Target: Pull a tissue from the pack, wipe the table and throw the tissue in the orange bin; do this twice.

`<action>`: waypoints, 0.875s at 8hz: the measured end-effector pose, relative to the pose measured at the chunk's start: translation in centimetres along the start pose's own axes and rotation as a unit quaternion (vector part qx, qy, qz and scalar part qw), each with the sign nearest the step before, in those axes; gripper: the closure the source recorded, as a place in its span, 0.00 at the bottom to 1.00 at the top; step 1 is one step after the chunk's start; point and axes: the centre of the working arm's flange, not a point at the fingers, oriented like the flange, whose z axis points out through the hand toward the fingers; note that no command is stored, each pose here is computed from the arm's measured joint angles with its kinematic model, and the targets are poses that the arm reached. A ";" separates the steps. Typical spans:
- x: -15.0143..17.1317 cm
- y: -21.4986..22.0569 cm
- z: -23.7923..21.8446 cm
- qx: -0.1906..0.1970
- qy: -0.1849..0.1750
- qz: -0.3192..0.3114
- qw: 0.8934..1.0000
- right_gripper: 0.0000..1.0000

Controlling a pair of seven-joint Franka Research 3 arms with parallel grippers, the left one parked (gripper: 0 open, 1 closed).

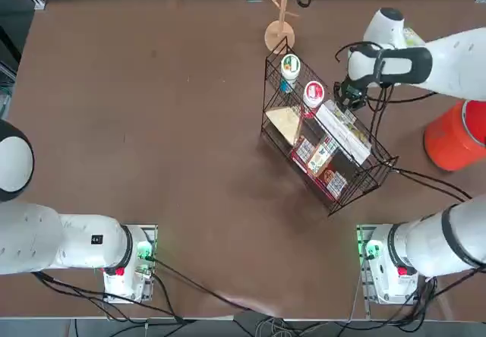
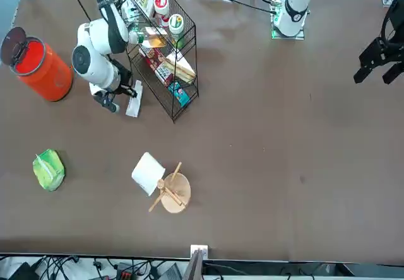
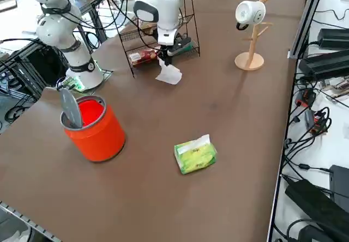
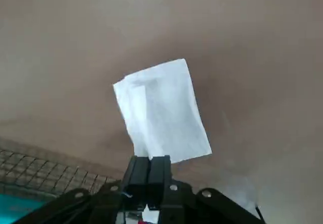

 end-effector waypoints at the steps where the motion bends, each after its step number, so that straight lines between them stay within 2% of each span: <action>1: -0.1 -0.1 1.1 -0.005 -0.002 0.000 1.000 0.99; 7: 2.0 1.6 4.8 -0.016 -0.008 0.001 1.000 0.99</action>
